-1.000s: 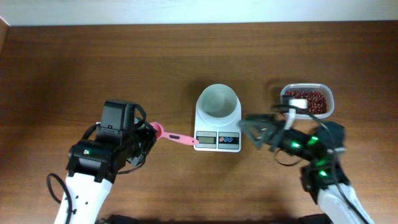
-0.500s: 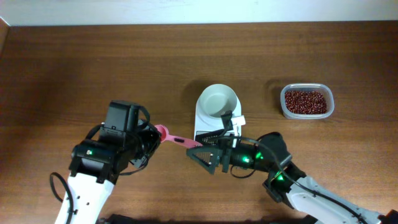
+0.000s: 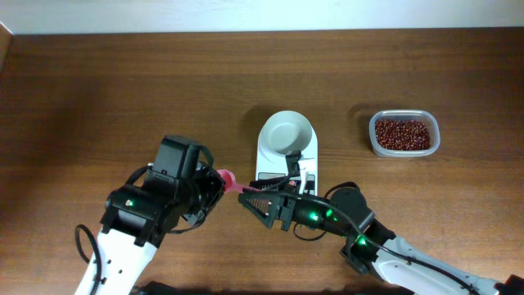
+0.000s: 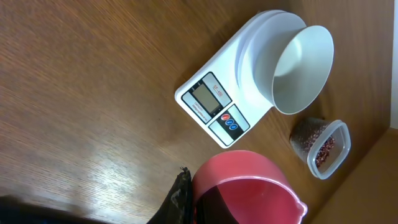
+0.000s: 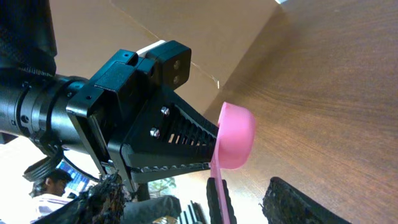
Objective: Scoop and weigh 50g on scale
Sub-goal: 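Close the right gripper on the scoop handle beside the left gripper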
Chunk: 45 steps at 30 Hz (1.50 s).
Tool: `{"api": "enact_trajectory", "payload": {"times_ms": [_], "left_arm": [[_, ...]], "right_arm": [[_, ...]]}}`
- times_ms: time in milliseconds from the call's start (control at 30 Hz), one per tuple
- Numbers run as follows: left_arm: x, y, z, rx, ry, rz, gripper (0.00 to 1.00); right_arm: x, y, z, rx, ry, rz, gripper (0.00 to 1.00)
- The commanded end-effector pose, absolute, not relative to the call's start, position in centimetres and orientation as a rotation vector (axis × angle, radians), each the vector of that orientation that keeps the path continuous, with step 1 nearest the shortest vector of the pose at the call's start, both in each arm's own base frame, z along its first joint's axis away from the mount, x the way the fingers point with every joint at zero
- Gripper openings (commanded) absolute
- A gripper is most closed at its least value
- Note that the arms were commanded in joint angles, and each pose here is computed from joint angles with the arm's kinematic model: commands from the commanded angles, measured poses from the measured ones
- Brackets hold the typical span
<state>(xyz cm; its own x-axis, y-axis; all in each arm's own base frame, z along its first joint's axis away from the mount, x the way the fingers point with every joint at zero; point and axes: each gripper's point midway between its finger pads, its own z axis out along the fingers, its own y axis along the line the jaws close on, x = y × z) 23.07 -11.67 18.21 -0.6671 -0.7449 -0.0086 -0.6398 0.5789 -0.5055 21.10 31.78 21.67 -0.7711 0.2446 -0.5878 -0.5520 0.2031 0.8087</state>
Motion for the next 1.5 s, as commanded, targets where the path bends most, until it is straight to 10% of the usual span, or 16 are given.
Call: {"api": "enact_trajectory", "payload": {"times_ms": [0,1467], "left_arm": [[23.0,-11.8,18.2,-1.166,2.588,-0.707,0.0],[23.2,-13.6,16.0,-1.099,2.706,-0.643,0.0]], "right_arm": [[21.2,32.0,22.1,-0.239,1.863,1.667,0.68],[21.4,31.9,20.6,-0.206,1.935,1.632,0.33]]}}
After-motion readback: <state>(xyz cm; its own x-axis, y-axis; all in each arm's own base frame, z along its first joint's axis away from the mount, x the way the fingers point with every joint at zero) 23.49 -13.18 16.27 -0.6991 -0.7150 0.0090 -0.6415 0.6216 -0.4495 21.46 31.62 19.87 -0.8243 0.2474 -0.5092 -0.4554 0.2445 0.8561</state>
